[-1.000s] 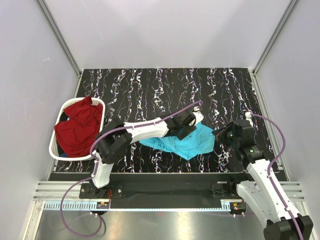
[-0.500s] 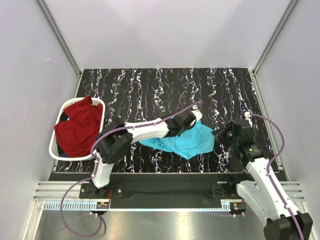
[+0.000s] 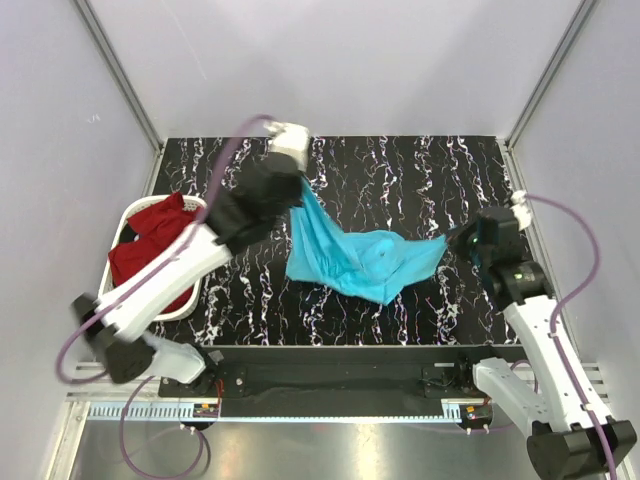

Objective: Fold and stack the t-shirts
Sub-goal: Flatten the tshirt out

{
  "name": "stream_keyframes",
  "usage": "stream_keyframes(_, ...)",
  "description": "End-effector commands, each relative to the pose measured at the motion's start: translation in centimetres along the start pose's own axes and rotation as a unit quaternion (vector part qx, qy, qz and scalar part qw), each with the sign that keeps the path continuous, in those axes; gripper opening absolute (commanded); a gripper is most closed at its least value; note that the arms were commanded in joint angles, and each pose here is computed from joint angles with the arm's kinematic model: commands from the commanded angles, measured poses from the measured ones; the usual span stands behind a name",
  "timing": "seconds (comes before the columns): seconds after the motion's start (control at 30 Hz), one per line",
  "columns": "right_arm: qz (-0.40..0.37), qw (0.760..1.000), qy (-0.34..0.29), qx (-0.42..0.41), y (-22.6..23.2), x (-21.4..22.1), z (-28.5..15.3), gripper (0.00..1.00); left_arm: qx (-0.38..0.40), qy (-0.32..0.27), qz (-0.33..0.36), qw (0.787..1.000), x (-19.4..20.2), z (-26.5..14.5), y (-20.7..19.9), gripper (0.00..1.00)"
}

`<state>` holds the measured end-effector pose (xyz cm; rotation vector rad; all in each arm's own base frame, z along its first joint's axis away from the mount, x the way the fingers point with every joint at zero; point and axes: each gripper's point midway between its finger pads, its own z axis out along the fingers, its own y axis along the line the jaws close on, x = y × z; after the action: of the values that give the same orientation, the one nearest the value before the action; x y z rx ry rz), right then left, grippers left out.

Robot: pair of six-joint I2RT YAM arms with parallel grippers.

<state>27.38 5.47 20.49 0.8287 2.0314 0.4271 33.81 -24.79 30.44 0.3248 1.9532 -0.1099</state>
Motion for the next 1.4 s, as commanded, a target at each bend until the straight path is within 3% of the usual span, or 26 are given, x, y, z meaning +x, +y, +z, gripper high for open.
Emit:
stream_keyframes(0.0, -0.013, 0.991, -0.130, 0.027, 1.7, -8.1, -4.2, 0.00, -0.062, -0.090, -0.097, 0.989, -5.8, -7.0, 6.6, 0.00)
stream_keyframes(0.13, -0.009, 0.981, -0.192, 0.033, 2.7, -12.3, -8.5, 0.00, -0.065, -0.161, -0.136, 0.975, -8.5, -13.7, 10.6, 0.00)
stream_keyframes(0.37, 0.006, 0.971, -0.237, 0.018, 2.7, -14.6, -14.5, 0.00, -0.086, -0.161, -0.165, 0.969, -6.9, -17.7, 13.6, 0.00)
stream_keyframes(0.57, -0.004, 0.975, -0.223, 0.020, 2.6, -14.0, -13.5, 0.00, -0.119, -0.125, -0.155, 0.973, -4.0, -15.9, 14.2, 0.00)
stream_keyframes(0.7, -0.026, 0.977, -0.210, 0.030, 3.3, -13.6, -9.8, 0.00, -0.085, -0.037, -0.185, 0.978, 0.0, -10.2, 12.5, 0.00)
stream_keyframes(0.83, -0.062, 0.974, -0.205, 0.078, 3.7, -14.9, -7.0, 0.00, -0.042, 0.007, -0.217, 0.975, 1.0, -5.9, 12.0, 0.00)
stream_keyframes(0.9, -0.064, 0.968, -0.228, 0.082, 5.0, -17.0, -7.3, 0.00, -0.017, 0.003, -0.226, 0.974, -0.6, -5.0, 12.0, 0.00)
stream_keyframes(1.03, -0.068, 0.958, -0.272, 0.068, 8.9, -22.0, -7.8, 0.00, 0.004, -0.093, -0.233, 0.968, -8.6, -6.2, 13.0, 0.00)
stream_keyframes(1.07, -0.061, 0.951, -0.298, 0.046, 10.7, -24.1, -9.9, 0.00, 0.009, -0.130, -0.235, 0.963, -11.6, -7.7, 13.4, 0.00)
stream_keyframes(1.17, -0.060, 0.946, -0.319, 0.021, 12.5, -25.9, -12.1, 0.00, 0.007, -0.157, -0.242, 0.957, -13.5, -8.7, 13.9, 0.00)
stream_keyframes(1.23, -0.055, 0.944, -0.326, 0.008, 12.5, -25.9, -13.4, 0.00, 0.019, -0.169, -0.251, 0.953, -13.2, -9.6, 13.6, 0.00)
stream_keyframes(1.33, -0.059, 0.954, -0.293, 0.015, 10.2, -22.9, -12.0, 0.00, 0.040, -0.119, -0.257, 0.958, -8.1, -8.1, 12.1, 0.00)
stream_keyframes(1.37, -0.051, 0.959, -0.278, 0.009, 9.7, -21.7, -11.6, 0.00, 0.042, -0.069, -0.258, 0.963, -4.0, -6.3, 11.3, 0.00)
